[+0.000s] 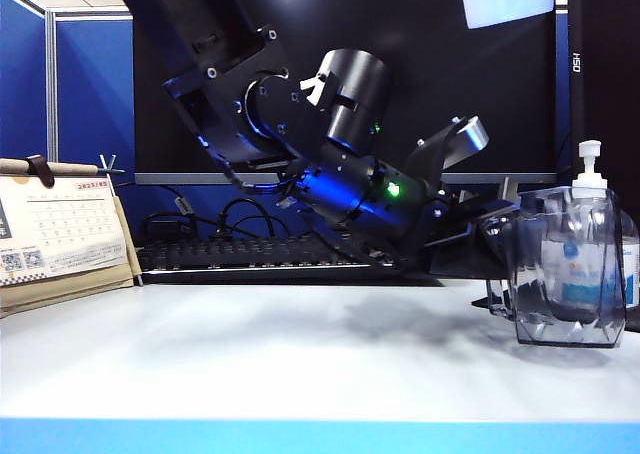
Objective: Swap the positions of the transparent plastic cup and the white ceramic cup.
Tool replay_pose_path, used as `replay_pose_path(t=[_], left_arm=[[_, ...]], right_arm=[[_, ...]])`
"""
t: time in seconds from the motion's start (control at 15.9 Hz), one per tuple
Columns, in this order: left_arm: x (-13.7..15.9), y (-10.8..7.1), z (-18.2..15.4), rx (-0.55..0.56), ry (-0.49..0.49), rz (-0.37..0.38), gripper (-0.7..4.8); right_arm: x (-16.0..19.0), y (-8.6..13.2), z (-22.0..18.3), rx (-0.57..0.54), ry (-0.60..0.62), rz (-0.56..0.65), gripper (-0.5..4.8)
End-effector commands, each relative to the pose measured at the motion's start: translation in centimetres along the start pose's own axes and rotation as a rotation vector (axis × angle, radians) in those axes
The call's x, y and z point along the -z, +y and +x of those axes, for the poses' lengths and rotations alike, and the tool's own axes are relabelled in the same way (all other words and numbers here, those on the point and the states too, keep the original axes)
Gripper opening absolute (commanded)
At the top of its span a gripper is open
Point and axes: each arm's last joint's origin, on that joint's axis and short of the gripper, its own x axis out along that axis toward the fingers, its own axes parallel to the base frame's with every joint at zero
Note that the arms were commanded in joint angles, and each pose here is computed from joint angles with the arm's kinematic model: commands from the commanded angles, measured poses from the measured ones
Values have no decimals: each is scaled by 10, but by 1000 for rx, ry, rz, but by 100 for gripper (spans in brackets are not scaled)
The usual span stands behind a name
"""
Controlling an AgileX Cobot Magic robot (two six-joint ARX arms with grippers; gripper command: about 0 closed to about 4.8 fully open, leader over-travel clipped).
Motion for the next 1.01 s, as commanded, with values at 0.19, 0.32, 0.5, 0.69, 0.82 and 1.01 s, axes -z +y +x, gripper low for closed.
replay_pose_path(t=[0.19,0.32,0.5,0.69,0.82,1.01], left_arm=[[-3,-1,0,22,11,-33,165],[0,-1,0,19,44,-46,193],[5,-1,0,14,97,-67,291],[9,-1,-1,10,135,-81,291],[11,-1,-1,6,168,-94,292],[7,-3,-7,-2,197,-96,306]], right_arm=[[-10,0,-5,-3,-77,3,-4],[-10,0,-5,-3,-78,3,-4],[-11,0,-4,-3,-80,3,-4],[-11,0,-4,-3,-80,3,-4],[-11,0,-4,-3,-80,3,-4],[-10,1,-4,-18,-80,3,-4]])
